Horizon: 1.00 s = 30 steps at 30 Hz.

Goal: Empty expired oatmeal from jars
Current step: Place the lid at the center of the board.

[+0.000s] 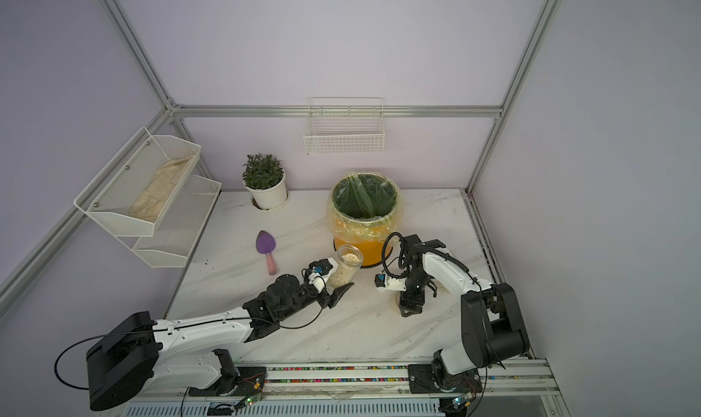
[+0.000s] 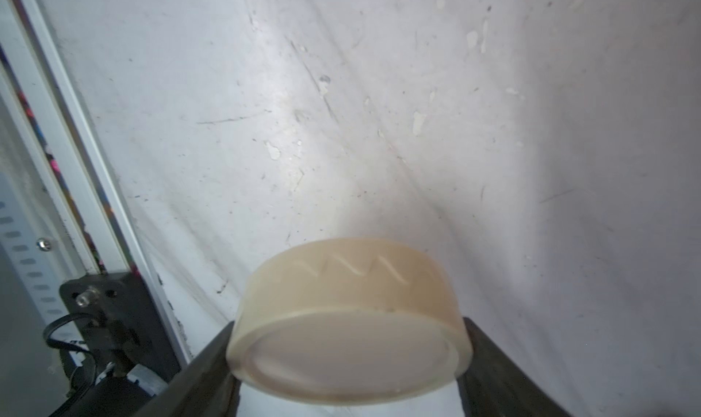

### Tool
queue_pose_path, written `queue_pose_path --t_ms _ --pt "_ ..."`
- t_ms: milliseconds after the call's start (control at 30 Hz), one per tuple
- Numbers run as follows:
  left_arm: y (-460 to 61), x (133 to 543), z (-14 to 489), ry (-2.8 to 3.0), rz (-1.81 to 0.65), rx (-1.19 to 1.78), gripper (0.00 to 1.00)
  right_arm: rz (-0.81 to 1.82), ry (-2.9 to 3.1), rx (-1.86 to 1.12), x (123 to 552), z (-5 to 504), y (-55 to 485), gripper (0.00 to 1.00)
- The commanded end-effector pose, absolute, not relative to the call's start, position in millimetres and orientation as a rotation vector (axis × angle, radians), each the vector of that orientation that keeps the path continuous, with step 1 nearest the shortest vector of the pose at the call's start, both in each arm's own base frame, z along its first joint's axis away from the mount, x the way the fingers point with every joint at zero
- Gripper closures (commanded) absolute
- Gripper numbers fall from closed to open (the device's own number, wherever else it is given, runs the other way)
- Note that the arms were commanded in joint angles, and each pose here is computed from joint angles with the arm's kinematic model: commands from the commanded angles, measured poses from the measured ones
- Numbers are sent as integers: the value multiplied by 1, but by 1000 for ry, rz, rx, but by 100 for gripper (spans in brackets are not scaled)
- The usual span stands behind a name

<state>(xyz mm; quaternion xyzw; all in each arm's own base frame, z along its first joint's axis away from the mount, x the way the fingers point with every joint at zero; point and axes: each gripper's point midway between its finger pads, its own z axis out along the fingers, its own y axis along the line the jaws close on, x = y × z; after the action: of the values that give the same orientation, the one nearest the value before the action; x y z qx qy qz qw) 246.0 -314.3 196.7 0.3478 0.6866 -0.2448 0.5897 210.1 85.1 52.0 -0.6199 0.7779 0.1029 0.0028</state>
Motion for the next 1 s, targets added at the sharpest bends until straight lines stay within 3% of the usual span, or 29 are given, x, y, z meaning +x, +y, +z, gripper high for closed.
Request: queue_pose_path --t_ms 0,300,433,833,967 --pt "-316 245 251 1407 -641 703 100 254 2471 -1900 222 39 80 35" --pt "-314 243 256 1385 -663 680 100 231 2488 -1886 220 29 77 22" --pt "-313 241 257 1382 -672 680 100 241 2488 -1860 219 38 79 3" --pt "-315 234 246 1404 -702 701 100 403 2425 -1816 192 127 94 3" --pt "-319 229 237 1423 -716 721 100 577 2341 -1766 172 173 113 3"
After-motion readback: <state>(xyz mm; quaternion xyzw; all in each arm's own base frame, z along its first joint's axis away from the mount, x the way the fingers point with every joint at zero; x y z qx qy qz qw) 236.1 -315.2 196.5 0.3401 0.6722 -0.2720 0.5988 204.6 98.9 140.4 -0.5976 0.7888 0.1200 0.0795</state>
